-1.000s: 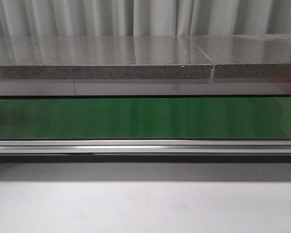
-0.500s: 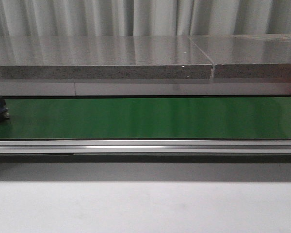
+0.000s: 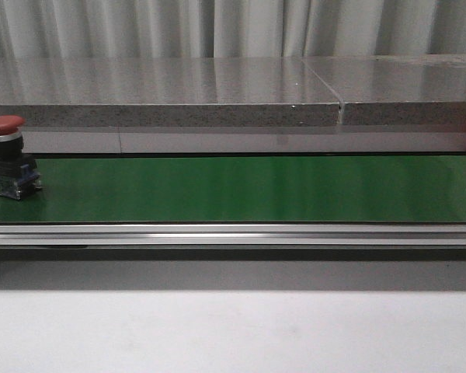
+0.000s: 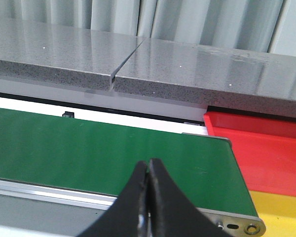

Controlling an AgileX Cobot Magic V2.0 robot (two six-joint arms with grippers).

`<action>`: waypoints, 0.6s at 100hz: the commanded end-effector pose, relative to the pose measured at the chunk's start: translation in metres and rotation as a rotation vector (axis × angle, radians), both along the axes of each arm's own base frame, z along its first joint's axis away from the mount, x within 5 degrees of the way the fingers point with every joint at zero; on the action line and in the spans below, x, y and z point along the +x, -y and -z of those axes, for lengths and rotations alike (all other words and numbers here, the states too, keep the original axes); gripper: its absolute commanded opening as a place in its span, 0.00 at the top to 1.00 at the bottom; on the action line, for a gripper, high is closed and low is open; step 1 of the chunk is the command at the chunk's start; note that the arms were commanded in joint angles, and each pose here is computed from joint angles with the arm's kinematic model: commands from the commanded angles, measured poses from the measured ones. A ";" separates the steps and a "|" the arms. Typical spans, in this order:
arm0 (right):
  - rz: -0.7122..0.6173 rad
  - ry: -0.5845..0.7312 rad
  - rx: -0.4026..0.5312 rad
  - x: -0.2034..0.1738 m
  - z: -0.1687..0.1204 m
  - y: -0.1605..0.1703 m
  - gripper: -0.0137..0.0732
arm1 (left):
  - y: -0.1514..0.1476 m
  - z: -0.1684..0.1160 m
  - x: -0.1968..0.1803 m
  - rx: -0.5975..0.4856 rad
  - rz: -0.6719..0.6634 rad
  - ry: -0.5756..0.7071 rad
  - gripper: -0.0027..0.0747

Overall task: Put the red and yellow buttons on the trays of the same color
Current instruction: 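Set the red button on the belt and open the left gripper, then move the left gripper down over a yellow push button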

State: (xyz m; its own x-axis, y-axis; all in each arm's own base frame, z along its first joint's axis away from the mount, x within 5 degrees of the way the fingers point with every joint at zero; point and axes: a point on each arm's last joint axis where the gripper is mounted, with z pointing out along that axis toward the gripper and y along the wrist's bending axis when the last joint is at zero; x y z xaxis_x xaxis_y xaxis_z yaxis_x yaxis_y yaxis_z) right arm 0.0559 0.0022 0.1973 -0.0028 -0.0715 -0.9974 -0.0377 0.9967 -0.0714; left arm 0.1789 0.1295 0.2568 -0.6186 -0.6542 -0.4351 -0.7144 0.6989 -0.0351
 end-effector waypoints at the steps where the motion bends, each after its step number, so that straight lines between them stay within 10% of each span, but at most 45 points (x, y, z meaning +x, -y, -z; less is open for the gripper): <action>1: 0.007 0.112 -0.012 -0.002 -0.014 0.001 0.92 | -0.002 -0.005 0.001 0.053 -0.013 0.095 0.15; 60: 0.007 0.112 -0.012 -0.002 -0.014 0.001 0.92 | -0.033 0.028 0.045 0.029 -0.004 0.056 0.15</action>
State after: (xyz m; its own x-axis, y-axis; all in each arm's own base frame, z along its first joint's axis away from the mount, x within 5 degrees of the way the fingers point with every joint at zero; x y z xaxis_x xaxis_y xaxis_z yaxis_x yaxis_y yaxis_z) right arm 0.0559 0.0022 0.1973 -0.0028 -0.0715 -0.9974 -0.0377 0.9967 -0.0714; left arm 0.2131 0.1542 0.2151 -0.6263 -0.6636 -0.4092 -0.7155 0.6977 -0.0364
